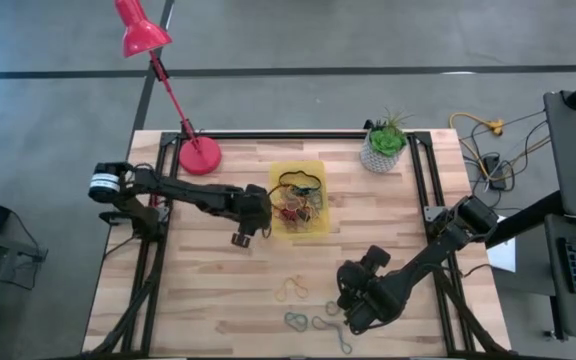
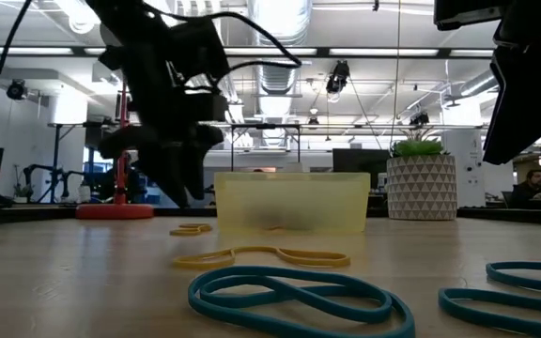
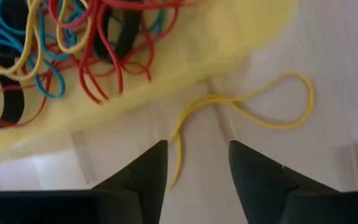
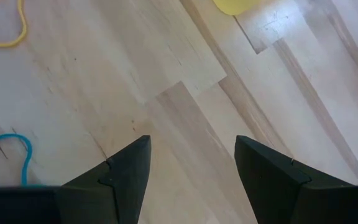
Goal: Pick and place rubber bands into bin
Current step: Put the yellow rubber band into the yellow bin
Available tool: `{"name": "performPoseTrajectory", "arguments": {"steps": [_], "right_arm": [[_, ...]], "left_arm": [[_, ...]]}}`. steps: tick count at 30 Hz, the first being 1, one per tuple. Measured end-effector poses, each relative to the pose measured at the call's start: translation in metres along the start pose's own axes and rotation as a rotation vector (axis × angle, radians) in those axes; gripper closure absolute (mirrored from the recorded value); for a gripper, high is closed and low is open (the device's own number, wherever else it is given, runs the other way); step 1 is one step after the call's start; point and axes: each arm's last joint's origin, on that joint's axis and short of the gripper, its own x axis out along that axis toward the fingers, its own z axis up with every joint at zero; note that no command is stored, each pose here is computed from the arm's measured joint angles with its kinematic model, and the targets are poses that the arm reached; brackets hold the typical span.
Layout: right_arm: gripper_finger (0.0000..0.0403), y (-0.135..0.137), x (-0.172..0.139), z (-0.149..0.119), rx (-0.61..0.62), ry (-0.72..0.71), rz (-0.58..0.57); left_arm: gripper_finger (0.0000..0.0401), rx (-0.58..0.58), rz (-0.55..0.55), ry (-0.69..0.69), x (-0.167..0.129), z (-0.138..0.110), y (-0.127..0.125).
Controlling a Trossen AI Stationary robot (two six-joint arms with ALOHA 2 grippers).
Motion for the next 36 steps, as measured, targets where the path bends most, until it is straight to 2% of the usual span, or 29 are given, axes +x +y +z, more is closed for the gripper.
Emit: {"name": "performPoseTrajectory", "arguments": {"steps": [4, 9, 16, 21, 25, 30, 36], "right_arm": [[0.0184, 0.0, 0.0, 0.0, 0.002, 0.002, 0.001], [0.0184, 0.0, 0.0, 0.001, 0.008, 0.003, 0.001], [0.0184, 0.0, 0.001, 0.002, 0.015, 0.004, 0.0], [0.0184, 0.0, 0.001, 0.001, 0.038, 0.022, 0.006], [0.0184, 0.0, 0.001, 0.001, 0.06, 0.028, 0.008], [0.0184, 0.0, 0.001, 0.001, 0.059, 0.028, 0.008], [0.0184, -0.001, 0.002, 0.001, 0.061, 0.03, 0.003]], "left_arm": [[0.0272, 0.01, -0.047, -0.002, 0.007, -0.004, 0.011], [0.0295, 0.051, -0.069, -0.062, 0.01, 0.004, 0.018], [0.0299, 0.058, -0.14, -0.016, 0.033, 0.002, 0.014], [0.0299, 0.058, -0.15, 0.0, 0.041, 0.001, 0.013], [0.0317, 0.083, -0.146, 0.003, 0.041, 0.001, 0.013], [0.0346, 0.099, -0.052, -0.012, 0.03, 0.007, 0.021], [0.0351, 0.085, -0.029, -0.018, 0.024, 0.009, 0.027]]}}
